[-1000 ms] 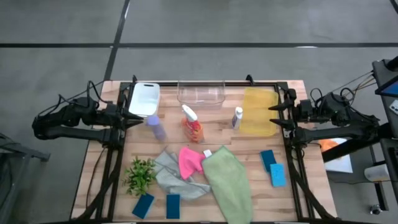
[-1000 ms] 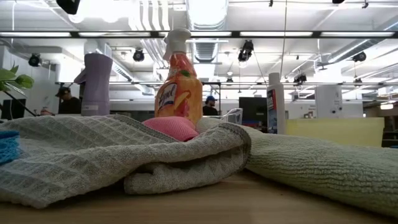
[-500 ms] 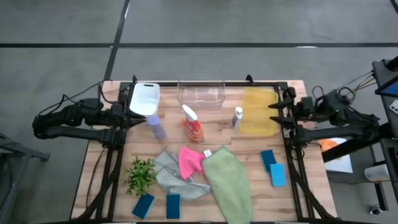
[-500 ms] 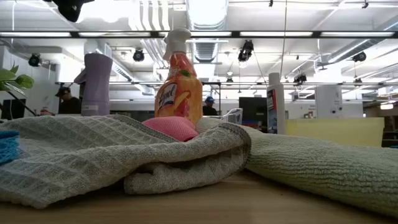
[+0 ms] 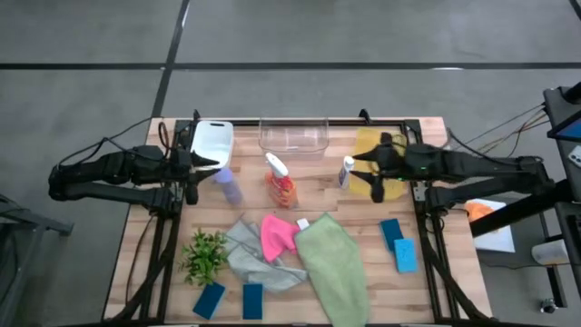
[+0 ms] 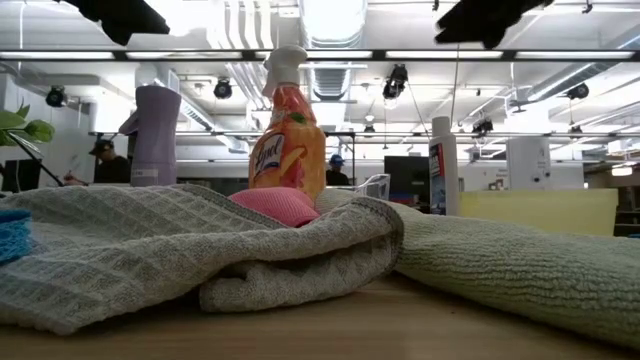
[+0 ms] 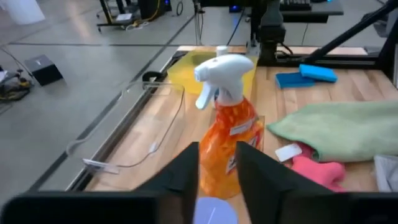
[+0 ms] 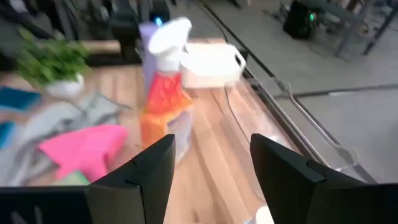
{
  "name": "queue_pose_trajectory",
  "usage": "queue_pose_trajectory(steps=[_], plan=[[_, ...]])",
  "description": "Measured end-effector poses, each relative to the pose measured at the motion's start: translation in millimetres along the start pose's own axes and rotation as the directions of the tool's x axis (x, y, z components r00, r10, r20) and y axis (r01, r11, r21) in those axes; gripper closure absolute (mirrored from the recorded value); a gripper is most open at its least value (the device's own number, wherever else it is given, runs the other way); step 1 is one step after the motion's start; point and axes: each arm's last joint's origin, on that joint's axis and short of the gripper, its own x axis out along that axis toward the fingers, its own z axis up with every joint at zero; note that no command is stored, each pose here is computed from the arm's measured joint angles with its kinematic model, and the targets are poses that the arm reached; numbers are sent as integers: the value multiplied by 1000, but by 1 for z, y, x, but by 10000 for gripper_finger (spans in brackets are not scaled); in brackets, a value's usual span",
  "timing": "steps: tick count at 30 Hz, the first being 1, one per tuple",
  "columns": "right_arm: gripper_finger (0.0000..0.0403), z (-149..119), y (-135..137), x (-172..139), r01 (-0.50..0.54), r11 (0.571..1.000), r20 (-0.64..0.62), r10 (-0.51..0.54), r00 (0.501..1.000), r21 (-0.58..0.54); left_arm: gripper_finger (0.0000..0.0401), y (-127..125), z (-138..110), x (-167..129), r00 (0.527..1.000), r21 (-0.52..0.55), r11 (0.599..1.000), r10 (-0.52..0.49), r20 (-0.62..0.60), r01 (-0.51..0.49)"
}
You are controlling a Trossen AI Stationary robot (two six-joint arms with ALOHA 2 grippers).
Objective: Pick & Place Kitchen Items
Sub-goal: Put the orange spray bottle into the transparent bin
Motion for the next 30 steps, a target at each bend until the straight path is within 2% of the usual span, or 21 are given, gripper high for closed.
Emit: queue_pose_trajectory(steps=[6, 11, 15, 19, 26, 30], plan=[[190, 25, 4, 26, 20, 997, -58, -25, 998, -72, 175, 0, 0, 0, 1000, -3, 1000, 7, 1, -7], [190, 51, 1, 45, 60, 992, -103, -72, 992, -115, 126, 0, 1, 0, 1000, -6, 1000, 7, 9, -7], [190, 65, -4, 59, 81, 989, -171, -101, 980, -120, 118, 0, 1, 0, 1000, -7, 1000, 8, 15, -7], [182, 68, -10, 74, 111, 982, -307, -154, 939, -153, 118, 0, 2, 0, 1000, 3, 1000, 8, 21, -8], [93, 68, -17, 114, 124, 970, -477, -211, 853, -207, 118, 0, 4, 0, 999, 28, 1000, 8, 45, -9], [48, 72, -19, 134, 52, 982, -538, -142, 831, -180, 118, 0, 5, 0, 999, 36, 999, 8, 51, -10]])
